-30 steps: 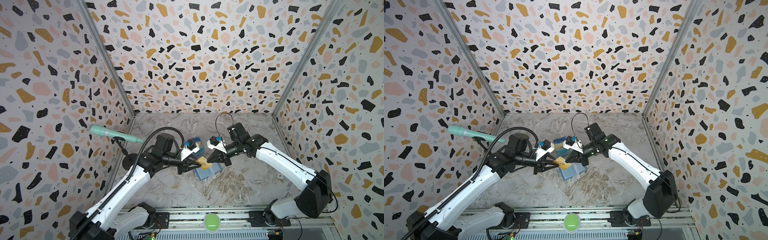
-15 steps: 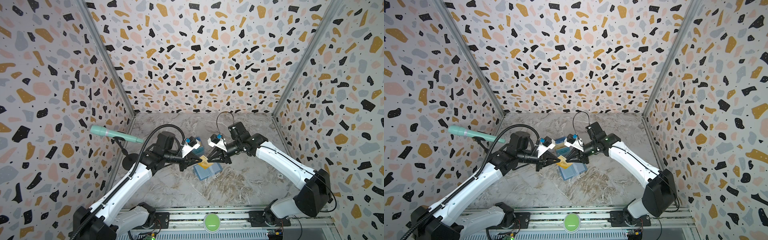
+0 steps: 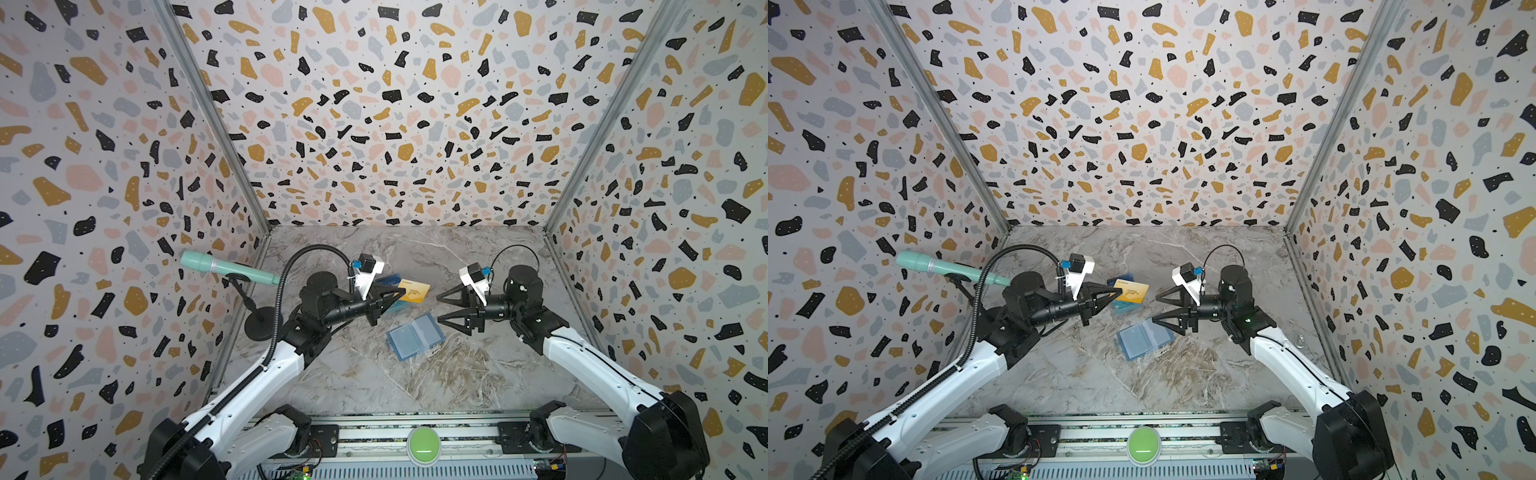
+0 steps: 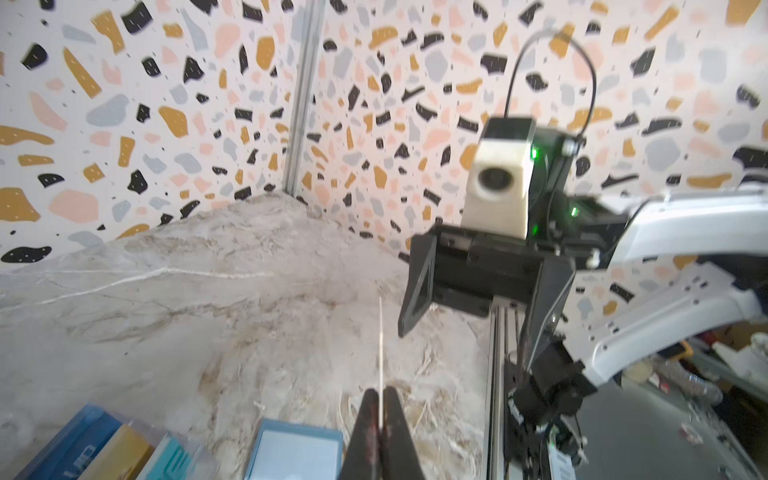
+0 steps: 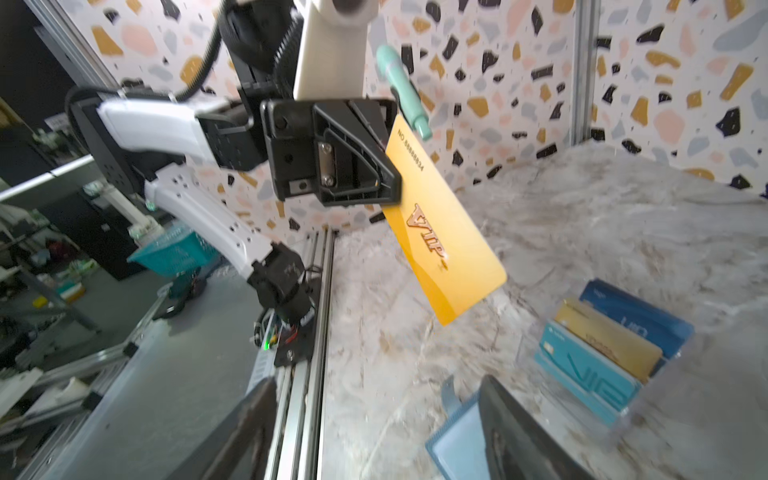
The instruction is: Take the credit cards out of the card holder
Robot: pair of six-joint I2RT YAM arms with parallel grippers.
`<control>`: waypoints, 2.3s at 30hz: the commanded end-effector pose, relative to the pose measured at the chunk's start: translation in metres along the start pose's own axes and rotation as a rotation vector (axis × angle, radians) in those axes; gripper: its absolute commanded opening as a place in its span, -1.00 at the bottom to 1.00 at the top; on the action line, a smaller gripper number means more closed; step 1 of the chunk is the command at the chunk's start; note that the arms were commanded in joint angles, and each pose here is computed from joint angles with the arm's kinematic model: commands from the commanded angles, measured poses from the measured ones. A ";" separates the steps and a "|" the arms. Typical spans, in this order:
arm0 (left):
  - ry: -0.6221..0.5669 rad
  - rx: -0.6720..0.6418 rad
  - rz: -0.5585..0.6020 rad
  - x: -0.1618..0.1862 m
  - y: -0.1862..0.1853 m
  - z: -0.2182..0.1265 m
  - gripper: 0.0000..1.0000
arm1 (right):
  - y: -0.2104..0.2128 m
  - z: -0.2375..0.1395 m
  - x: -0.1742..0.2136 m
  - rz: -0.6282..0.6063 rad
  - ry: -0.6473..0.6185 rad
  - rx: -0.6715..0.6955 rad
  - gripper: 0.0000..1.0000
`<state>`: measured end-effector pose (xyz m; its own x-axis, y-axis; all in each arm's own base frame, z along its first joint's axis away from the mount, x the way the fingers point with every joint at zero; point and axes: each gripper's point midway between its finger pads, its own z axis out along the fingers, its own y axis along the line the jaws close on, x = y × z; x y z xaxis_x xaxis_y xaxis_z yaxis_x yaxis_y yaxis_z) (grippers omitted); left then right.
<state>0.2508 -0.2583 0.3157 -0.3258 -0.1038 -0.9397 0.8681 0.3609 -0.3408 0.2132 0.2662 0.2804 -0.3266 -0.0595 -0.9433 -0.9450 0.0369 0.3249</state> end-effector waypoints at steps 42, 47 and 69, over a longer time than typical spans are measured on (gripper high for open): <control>-0.296 0.194 -0.131 -0.036 -0.024 -0.011 -0.89 | 0.015 0.030 -0.083 -0.045 -0.270 -0.237 -0.98; -0.135 0.150 -0.101 -0.019 -0.019 0.000 -0.28 | 0.008 0.029 -0.076 -0.025 -0.196 -0.190 -1.00; 0.551 0.177 0.151 0.036 -0.037 -0.025 0.08 | 0.028 0.016 0.004 0.056 0.223 -0.172 -1.00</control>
<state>0.2172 -0.2593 0.3024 -0.3140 0.3801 -0.8700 0.9431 0.2304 -0.2397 0.1961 0.2828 0.2746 -0.4036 -0.2659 -0.8754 -0.8959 -0.0792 0.4371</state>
